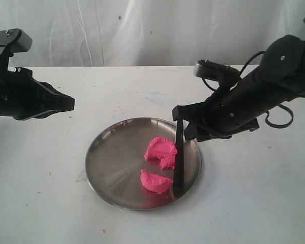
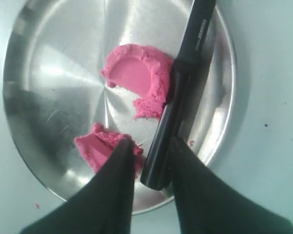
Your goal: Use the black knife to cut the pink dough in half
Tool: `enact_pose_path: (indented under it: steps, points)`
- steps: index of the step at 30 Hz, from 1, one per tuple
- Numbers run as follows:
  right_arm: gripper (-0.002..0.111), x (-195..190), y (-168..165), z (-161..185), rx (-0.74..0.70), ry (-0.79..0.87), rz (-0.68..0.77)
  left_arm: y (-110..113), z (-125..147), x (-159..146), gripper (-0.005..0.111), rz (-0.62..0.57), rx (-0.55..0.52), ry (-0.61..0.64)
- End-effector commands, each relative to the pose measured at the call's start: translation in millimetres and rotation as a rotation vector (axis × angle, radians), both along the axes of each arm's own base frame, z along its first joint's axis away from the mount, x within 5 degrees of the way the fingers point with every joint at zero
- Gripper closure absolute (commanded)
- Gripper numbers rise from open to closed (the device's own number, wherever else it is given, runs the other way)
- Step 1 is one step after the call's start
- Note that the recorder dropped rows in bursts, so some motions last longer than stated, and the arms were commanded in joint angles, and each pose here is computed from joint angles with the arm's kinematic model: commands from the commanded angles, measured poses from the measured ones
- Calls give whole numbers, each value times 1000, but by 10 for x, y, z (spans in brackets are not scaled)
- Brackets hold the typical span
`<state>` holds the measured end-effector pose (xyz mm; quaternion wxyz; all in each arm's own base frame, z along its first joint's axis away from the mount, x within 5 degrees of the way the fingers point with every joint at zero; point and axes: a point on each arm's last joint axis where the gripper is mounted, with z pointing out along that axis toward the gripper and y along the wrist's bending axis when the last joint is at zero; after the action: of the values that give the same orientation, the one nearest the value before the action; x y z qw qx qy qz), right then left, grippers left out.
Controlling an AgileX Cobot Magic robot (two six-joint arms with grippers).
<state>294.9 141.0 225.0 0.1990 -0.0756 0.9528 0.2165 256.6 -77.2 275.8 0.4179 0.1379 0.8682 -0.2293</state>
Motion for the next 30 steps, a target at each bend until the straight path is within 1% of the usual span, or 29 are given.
enact_pose_path:
  steps: [1,3,7,11,18,24,30]
  points:
    - [99,-223,-145,287,34,-146,-59,-12,7,-37,107,-9,-30,16]
    - [108,-372,-216,429,51,-221,-70,-12,7,-37,107,-9,-30,16]
    - [108,-671,-348,652,88,-342,-89,-9,8,-34,107,-4,-28,14]
    - [108,-947,-452,828,122,-428,-88,-8,8,-33,107,-3,-28,13]
    - [108,-1428,-587,1102,165,-521,-24,-8,7,-34,107,-5,-26,13]
    - [108,-1849,-693,1267,202,-568,37,-8,7,-34,107,-5,-26,13]
    - [108,-2126,-802,1436,265,-705,20,-8,7,-34,107,-5,-26,13]
